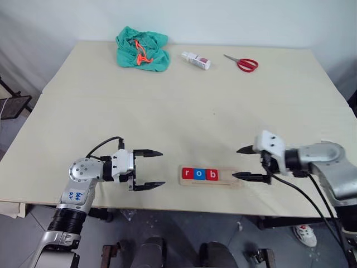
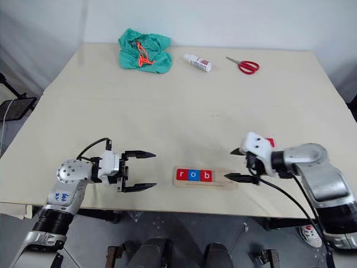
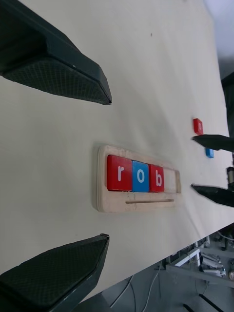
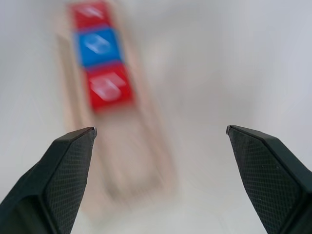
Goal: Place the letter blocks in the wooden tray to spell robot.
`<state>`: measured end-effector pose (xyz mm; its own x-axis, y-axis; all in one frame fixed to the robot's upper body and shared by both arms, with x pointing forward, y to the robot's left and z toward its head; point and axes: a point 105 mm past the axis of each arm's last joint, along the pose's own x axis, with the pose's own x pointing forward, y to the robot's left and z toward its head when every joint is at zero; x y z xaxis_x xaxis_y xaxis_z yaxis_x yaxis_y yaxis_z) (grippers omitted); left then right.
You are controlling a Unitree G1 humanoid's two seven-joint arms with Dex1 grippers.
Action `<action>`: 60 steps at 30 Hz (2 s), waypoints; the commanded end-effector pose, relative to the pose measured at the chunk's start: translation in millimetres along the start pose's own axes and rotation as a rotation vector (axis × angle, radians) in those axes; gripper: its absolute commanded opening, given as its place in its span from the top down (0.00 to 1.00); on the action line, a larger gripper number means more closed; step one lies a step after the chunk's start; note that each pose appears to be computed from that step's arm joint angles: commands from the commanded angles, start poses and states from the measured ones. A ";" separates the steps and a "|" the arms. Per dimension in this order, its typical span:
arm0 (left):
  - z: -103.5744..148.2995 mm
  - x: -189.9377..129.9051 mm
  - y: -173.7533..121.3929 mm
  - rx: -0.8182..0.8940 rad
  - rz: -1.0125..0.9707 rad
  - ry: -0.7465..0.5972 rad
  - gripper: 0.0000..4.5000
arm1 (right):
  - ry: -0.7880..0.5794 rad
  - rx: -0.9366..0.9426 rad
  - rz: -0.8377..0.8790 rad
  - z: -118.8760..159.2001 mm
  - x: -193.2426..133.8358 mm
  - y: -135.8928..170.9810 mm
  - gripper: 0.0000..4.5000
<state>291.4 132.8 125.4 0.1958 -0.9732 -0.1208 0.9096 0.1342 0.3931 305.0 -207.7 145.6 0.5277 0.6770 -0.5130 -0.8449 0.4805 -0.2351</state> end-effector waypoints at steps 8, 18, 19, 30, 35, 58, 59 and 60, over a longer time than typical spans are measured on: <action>6.7 9.8 5.8 0.039 -0.040 -0.037 0.00 | -0.086 0.166 -0.459 -27.9 -51.0 -30.2 0.01; 6.6 10.3 7.5 0.039 -0.064 -0.044 0.00 | -0.142 0.307 -0.667 -49.3 -73.7 -14.3 0.01; 6.7 10.8 7.9 0.039 -0.066 -0.045 0.00 | -0.135 0.308 -0.662 -50.4 -72.3 -13.2 0.01; 6.8 11.6 8.2 0.042 -0.071 -0.048 0.00 | -0.116 0.311 -0.656 -52.0 -74.1 -12.7 0.01; 7.0 11.7 8.4 0.042 -0.071 -0.048 0.00 | -0.117 0.305 -0.652 -49.0 -73.8 -14.4 0.01; 11.2 13.8 8.5 0.050 -0.058 -0.056 0.00 | -0.205 0.422 -0.819 -47.2 -14.5 -82.8 0.01; 11.2 13.0 8.2 0.050 -0.054 -0.055 0.00 | -0.202 0.420 -0.827 -49.5 -12.3 -86.3 0.01; 11.2 12.3 7.8 0.049 -0.050 -0.054 0.00 | -0.197 0.420 -0.834 -52.0 -10.3 -89.3 0.01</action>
<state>299.2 118.9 130.9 0.1249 -0.9871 -0.1007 0.9108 0.0738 0.4063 367.1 -281.4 126.0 0.9760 0.1151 -0.1848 -0.1355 0.9855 -0.1017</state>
